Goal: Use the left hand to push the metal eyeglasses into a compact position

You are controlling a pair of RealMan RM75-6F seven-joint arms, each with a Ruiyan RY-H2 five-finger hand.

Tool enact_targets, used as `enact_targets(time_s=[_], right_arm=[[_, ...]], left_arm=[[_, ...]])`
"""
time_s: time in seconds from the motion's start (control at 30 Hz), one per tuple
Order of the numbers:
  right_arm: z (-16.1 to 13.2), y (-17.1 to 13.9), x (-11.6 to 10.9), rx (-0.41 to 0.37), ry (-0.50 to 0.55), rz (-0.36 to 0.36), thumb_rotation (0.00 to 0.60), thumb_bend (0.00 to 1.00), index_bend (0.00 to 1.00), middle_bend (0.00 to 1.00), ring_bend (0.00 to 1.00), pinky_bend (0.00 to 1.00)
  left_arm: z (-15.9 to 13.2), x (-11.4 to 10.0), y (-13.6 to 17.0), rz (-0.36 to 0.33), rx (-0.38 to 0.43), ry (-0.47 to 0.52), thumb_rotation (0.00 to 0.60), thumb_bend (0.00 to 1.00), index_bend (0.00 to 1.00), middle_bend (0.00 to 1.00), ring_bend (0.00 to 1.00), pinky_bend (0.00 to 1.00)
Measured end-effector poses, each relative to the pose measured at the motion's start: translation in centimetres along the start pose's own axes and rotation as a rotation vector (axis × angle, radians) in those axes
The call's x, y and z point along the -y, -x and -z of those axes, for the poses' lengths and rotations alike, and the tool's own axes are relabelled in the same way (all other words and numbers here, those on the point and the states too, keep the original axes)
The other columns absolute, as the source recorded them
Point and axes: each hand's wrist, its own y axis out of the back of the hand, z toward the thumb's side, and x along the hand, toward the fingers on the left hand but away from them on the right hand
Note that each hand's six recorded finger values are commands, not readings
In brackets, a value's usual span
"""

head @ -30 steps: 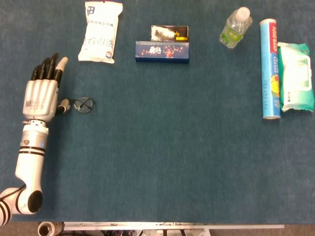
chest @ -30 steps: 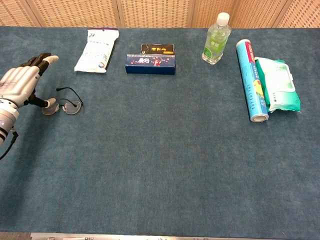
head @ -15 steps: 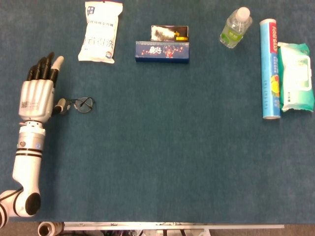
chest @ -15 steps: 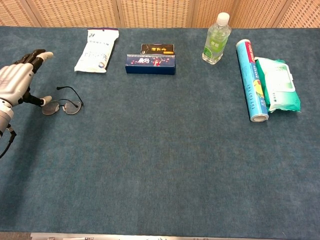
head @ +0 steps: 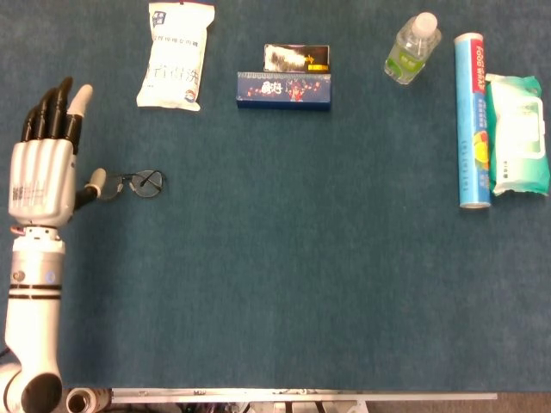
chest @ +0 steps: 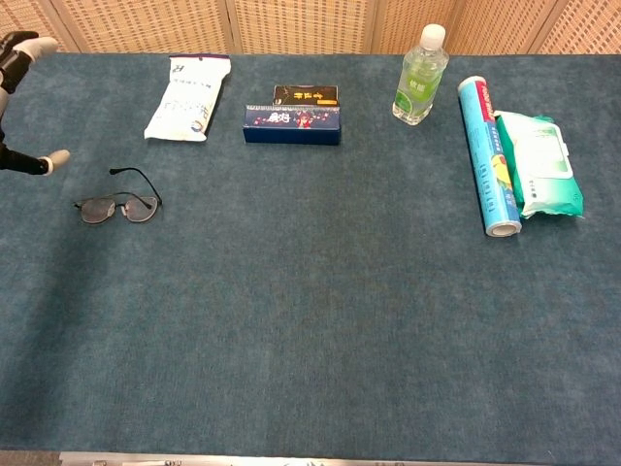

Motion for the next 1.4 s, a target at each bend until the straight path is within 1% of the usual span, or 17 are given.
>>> enact_targets(time_s=[0.13,0.23,0.4,0.53,0.63,0.9,1.17,1.4], right_arm=[[0.0,0.0,-0.1,-0.001,0.001,0.002,0.6,0.28,0.43,0.35,0.17,0.39],[0.0,0.0,-0.2,-0.001,0.003,0.006,0.6,0.28,0.43,0.35,0.17,0.39],[0.1,0.0,-0.3,0.001,0.005,0.009,0.6,0.28,0.43,0.35,0.17,0.39],[0.1,-0.1,-0.4,0.0,0.007,0.009,0.6,0.28,0.43,0.35,0.17,0.39],[0.1,-0.1,-0.5,0.0,0.009,0.012,0.6,0.28,0.43,0.35,0.17,0.39],[0.2,-0.1,-0.6,0.0,0.012,0.016,0.6,0.28,0.43,0.35,0.17,0.39],[0.1,-0.1,-0.5,-0.001,0.01,0.014,0.6,0.28,0.43,0.35,0.17,0.39],[0.1,0.0,-0.4,0.0,0.009,0.01,0.6,0.28,0.43,0.35,0.17,0.39]], left_arm=[[-2.0,-1.5,1.0,-0.01,0.025,-0.03,0.6,0.23,0.0,0.0,0.0,0.11],[-3.1,-1.6,1.2,-0.01,0.049,-0.042,0.6,0.23,0.0,0.0,0.0,0.11],[-5.0,-0.7,1.0,0.016,0.091,-0.044,0.6,0.23,0.0,0.0,0.0,0.11],[-6.4,0.5,0.7,0.039,0.125,-0.048,0.6,0.23,0.0,0.0,0.0,0.11],[-7.0,1.4,0.2,0.051,0.137,-0.063,0.6,0.23,0.0,0.0,0.0,0.11],[-7.3,2.4,-1.0,0.058,0.131,-0.08,0.6,0.23,0.0,0.0,0.0,0.11],[-6.5,2.9,-1.6,0.056,0.109,-0.099,0.6,0.23,0.0,0.0,0.0,0.11],[-5.7,3.0,-1.9,0.047,0.091,-0.114,0.6,0.22,0.0,0.0,0.0,0.11]])
